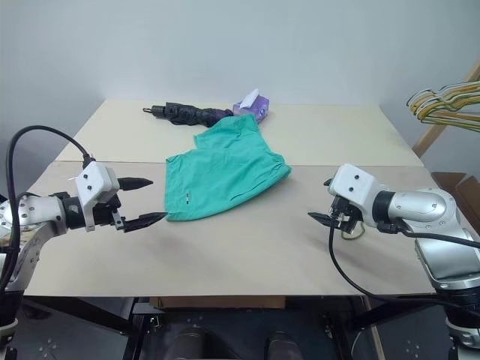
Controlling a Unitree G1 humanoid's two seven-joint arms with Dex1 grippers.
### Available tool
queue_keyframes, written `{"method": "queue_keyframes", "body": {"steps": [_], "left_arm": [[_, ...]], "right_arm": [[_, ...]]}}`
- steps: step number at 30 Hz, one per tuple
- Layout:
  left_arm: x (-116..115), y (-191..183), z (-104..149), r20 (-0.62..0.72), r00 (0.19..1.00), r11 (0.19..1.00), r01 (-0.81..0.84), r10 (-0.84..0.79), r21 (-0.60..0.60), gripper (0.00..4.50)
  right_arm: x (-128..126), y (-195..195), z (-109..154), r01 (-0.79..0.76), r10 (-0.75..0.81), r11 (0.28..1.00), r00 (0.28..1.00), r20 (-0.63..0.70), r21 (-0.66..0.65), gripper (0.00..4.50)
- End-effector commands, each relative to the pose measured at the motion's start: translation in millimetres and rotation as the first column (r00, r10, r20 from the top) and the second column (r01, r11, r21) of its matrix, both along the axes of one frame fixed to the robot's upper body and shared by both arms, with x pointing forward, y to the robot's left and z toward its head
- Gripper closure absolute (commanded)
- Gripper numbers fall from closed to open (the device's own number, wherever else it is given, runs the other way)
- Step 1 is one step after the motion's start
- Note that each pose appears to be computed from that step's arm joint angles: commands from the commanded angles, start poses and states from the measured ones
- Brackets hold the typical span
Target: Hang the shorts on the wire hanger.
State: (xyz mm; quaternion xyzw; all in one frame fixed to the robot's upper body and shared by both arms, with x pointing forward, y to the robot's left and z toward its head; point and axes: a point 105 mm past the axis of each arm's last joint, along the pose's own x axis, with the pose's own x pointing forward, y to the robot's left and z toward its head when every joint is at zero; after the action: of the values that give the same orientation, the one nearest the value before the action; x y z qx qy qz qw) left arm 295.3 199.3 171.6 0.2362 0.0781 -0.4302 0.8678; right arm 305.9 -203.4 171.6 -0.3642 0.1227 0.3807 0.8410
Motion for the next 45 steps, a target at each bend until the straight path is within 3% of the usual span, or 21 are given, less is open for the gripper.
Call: {"method": "queue_keyframes", "body": {"steps": [1,13,21,26,32,37,44,45], "left_arm": [[-2.0,-1.1,18.0,0.043,0.999,1.0,0.019,-0.018,-0.024,0.0],[3.0,2.0,14.3,0.048,0.998,1.0,-0.031,0.03,0.004,0.0],[8.1,1.6,-5.5,0.01,1.0,0.997,-0.015,0.014,0.08,0.0],[8.4,-7.5,-29.2,-0.039,0.998,0.991,0.048,-0.043,0.124,0.0],[25.5,-12.7,-63.8,-0.17,0.985,0.991,0.054,-0.032,0.125,0.0],[42.6,-6.2,-86.9,-0.222,0.975,0.983,0.032,0.009,0.179,0.0],[63.0,-10.4,-106.9,-0.243,0.969,0.988,-0.001,0.039,0.156,0.0],[65.6,-10.2,-108.1,-0.239,0.97,0.987,-0.008,0.046,0.159,0.29]], "right_arm": [[2.4,-1.1,16.0,-0.006,0.007,1.0,0.998,0.063,-0.014,0.02],[4.5,0.1,16.5,-0.006,0.007,1.0,0.998,0.069,-0.013,0.02],[4.5,-1.1,18.7,0.007,-0.006,1.0,0.997,0.081,-0.011,0.02],[2.0,-1.9,17.5,0.023,-0.023,1.0,0.996,0.084,-0.004,0.02],[0.6,4.1,14.3,0.03,-0.031,0.999,0.996,0.085,0.015,0.02],[-1.7,4.3,13.5,0.034,-0.035,0.999,0.996,0.08,0.016,0.02],[-2.2,4.3,12.5,0.042,-0.043,0.999,0.996,0.08,0.02,0.02],[-2.1,4.3,12.4,0.043,-0.044,0.999,0.996,0.08,0.02,0.0]]}}
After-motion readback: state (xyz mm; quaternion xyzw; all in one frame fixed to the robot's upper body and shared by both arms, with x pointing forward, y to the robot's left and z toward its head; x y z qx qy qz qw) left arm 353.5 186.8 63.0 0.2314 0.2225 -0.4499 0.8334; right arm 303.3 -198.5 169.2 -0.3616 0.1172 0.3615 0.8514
